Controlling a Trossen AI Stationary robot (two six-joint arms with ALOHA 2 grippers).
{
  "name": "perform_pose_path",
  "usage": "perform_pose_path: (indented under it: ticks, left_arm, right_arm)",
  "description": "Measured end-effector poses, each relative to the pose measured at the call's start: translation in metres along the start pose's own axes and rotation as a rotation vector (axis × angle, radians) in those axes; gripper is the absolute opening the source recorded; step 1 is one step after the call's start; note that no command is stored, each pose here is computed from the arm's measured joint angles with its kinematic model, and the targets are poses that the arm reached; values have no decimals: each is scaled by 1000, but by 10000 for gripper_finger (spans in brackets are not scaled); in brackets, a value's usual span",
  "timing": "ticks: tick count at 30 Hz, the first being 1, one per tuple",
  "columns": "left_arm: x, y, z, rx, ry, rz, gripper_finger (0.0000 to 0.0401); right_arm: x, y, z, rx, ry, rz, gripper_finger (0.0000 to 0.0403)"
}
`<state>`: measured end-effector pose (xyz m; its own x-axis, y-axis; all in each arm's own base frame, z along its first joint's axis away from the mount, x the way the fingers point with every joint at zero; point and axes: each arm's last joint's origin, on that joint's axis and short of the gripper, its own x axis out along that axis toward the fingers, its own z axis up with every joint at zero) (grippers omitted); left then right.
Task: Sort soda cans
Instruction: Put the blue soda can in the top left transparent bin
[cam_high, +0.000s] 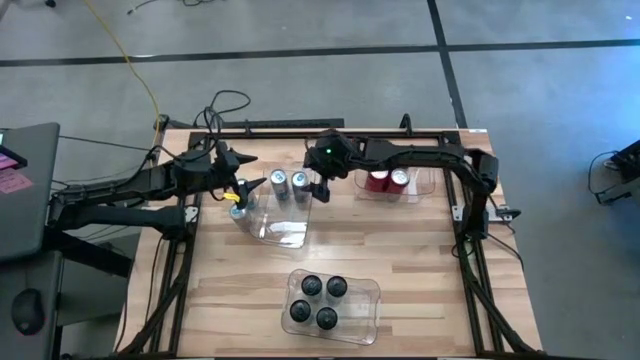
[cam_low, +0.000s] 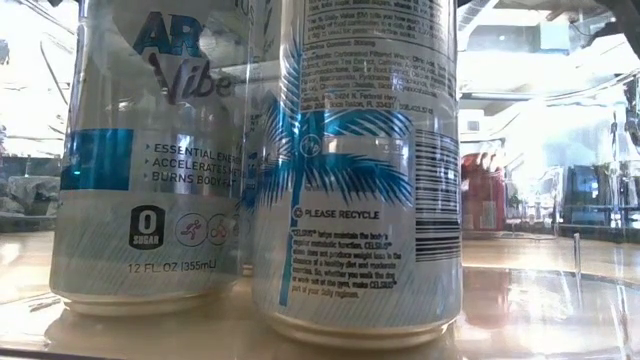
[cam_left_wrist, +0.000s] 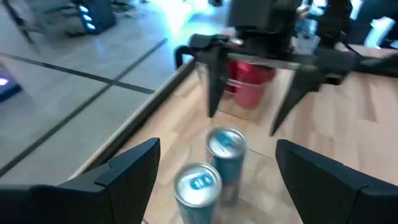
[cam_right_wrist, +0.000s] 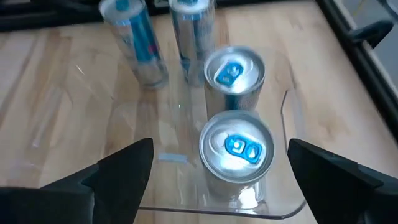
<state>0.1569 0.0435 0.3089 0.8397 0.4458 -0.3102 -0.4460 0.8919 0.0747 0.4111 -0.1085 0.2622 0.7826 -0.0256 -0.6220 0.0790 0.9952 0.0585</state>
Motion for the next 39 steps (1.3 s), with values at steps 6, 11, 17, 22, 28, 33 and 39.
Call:
perform_pose_path:
  ticks: [6, 11, 17, 22, 28, 33, 39]
  left_arm:
    - [0, 3, -3, 8, 32, 93, 316]
    - [-1, 3, -10, 60, 103, 91, 316]
    - [-18, 7, -11, 16, 309, 105, 316]
    - [-25, 9, -12, -44, 379, 125, 316]
    - [-12, 9, -24, -95, 464, 168, 316]
    - [4, 12, -31, -96, 555, 210, 316]
    - [18, 16, -37, -105, 634, 210, 316]
  right_arm:
    - [-21, 7, 12, -9, -51, 4, 389]
    - [-37, 16, 18, -28, -68, 15, 389]
    - [-45, 28, 7, -27, -42, 38, 388]
    - [-39, 38, -15, -12, -37, 59, 388]
    - [-39, 43, -27, 3, -114, 68, 388]
    - [-45, 50, -31, -4, -208, 82, 388]
    - [-58, 52, -30, -8, -233, 84, 388]
